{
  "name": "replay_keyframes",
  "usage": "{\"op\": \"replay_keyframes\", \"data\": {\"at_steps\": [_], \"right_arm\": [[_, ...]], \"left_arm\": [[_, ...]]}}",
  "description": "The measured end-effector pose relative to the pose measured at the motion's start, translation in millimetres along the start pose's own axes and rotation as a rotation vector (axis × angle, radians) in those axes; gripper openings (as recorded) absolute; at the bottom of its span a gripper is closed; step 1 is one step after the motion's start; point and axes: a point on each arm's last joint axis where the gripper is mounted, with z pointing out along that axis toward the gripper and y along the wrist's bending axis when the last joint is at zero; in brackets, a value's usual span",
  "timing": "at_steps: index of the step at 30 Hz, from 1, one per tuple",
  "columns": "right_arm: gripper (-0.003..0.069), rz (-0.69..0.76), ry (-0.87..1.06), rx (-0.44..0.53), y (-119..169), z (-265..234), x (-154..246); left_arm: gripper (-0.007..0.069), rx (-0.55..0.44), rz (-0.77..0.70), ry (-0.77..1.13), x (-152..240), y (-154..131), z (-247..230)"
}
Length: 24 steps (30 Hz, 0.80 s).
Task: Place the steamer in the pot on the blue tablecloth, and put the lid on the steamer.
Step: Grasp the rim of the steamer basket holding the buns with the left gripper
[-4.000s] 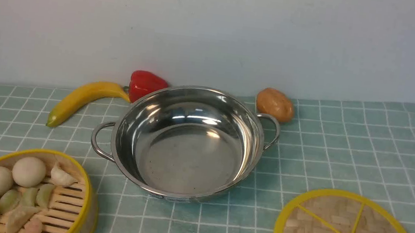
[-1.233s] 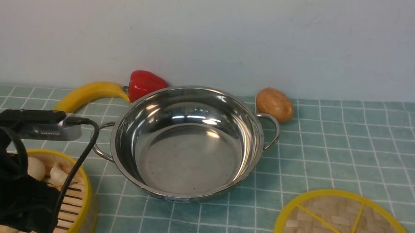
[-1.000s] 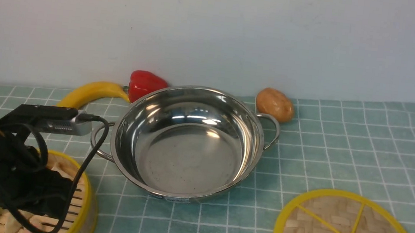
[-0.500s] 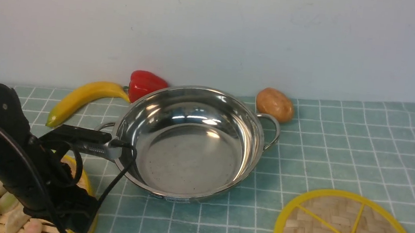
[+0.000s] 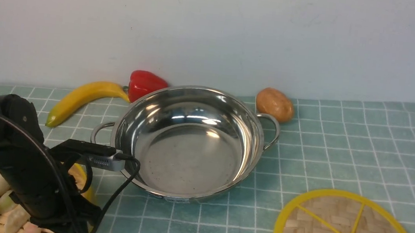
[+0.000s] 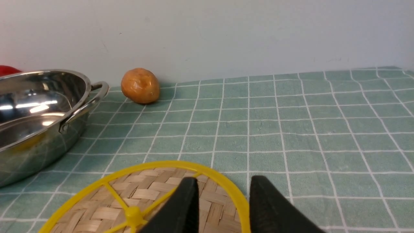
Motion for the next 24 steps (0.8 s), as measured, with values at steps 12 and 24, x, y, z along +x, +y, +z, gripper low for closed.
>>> {"op": "replay_keyframes", "data": {"at_steps": [12, 24], "right_arm": [[0.0243, 0.000, 0.000, 0.000, 0.0, 0.0, 0.0], [0.0243, 0.000, 0.000, 0.000, 0.0, 0.0, 0.0]], "left_arm": [[0.0029, -0.064, 0.082, 0.111, -0.4, 4.2, -23.8], [0.0033, -0.269, 0.217, -0.169, -41.9, -6.5, -147.6]]}}
